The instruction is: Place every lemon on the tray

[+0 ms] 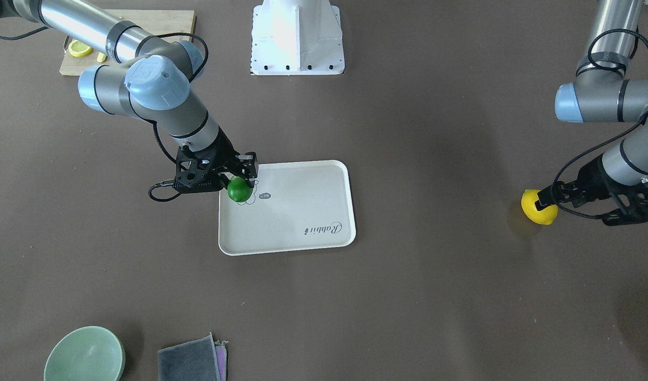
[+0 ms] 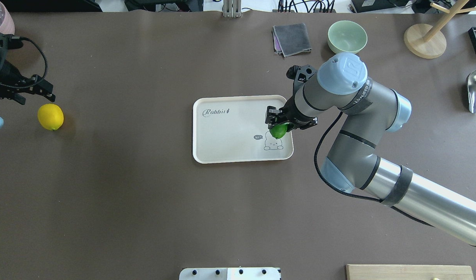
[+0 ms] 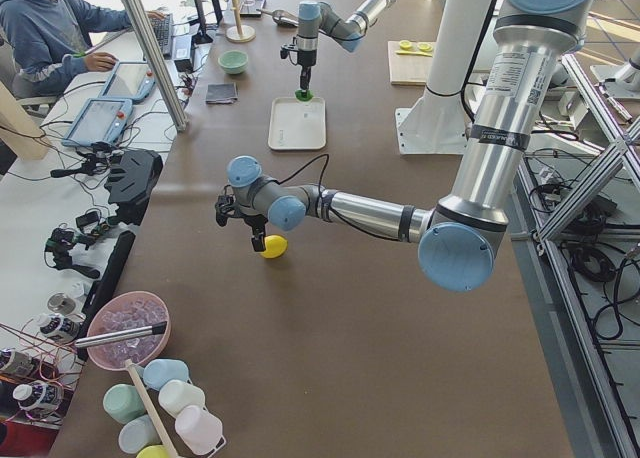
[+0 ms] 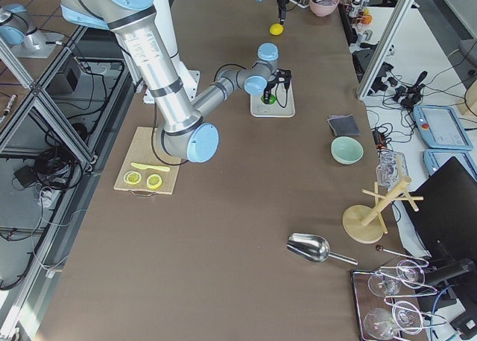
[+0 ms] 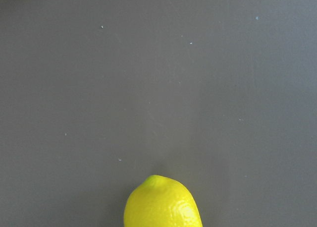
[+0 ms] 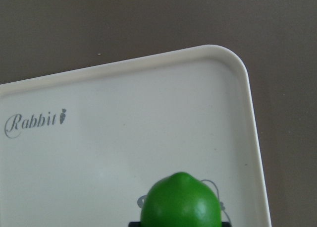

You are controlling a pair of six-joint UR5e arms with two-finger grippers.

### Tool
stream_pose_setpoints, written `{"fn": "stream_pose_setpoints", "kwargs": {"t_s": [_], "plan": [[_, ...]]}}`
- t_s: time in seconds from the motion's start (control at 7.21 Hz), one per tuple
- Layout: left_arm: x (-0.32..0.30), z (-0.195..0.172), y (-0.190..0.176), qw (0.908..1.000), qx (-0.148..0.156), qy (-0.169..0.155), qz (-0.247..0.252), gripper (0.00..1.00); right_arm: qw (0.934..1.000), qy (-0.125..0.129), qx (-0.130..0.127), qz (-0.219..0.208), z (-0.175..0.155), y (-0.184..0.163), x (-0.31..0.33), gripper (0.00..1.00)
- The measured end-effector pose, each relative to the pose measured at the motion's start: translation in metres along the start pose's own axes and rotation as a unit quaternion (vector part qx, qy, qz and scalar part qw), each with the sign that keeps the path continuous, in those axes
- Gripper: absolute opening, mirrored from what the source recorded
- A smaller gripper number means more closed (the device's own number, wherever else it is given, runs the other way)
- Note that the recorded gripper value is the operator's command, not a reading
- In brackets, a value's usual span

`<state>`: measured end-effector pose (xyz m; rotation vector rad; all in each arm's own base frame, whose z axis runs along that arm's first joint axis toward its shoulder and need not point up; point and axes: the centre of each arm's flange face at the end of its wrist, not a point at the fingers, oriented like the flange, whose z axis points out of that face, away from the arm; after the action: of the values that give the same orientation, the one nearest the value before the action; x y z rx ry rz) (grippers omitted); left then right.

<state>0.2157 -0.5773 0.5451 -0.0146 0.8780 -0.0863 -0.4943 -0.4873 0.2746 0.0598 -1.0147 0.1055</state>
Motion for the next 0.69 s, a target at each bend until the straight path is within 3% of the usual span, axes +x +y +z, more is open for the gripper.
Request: {"fn": "stream_pose_setpoints", "kwargs": {"t_s": [0.28, 0.42, 0.55, 0.69], "plan": [[-0.008, 0.009, 0.005, 0.9999, 0.008, -0.008, -0.011, 0.97, 0.9999, 0.004, 0.011, -0.011, 0.009, 0.006, -0.015, 0.0], [-0.008, 0.015, 0.008, 0.9997, 0.011, -0.008, -0.02, 0.97, 0.9998, 0.006, 0.013, -0.014, 0.013, 0.007, -0.016, 0.2], [-0.004, 0.025, 0.013, 0.9996, 0.01, -0.005, -0.024, 0.97, 0.9998, 0.008, 0.013, -0.014, 0.015, 0.007, -0.016, 0.99], [-0.002, 0.036, 0.017, 0.9996, 0.011, -0.003, -0.025, 0.92, 0.9997, 0.011, 0.016, -0.011, 0.016, 0.006, -0.015, 1.0]]}}
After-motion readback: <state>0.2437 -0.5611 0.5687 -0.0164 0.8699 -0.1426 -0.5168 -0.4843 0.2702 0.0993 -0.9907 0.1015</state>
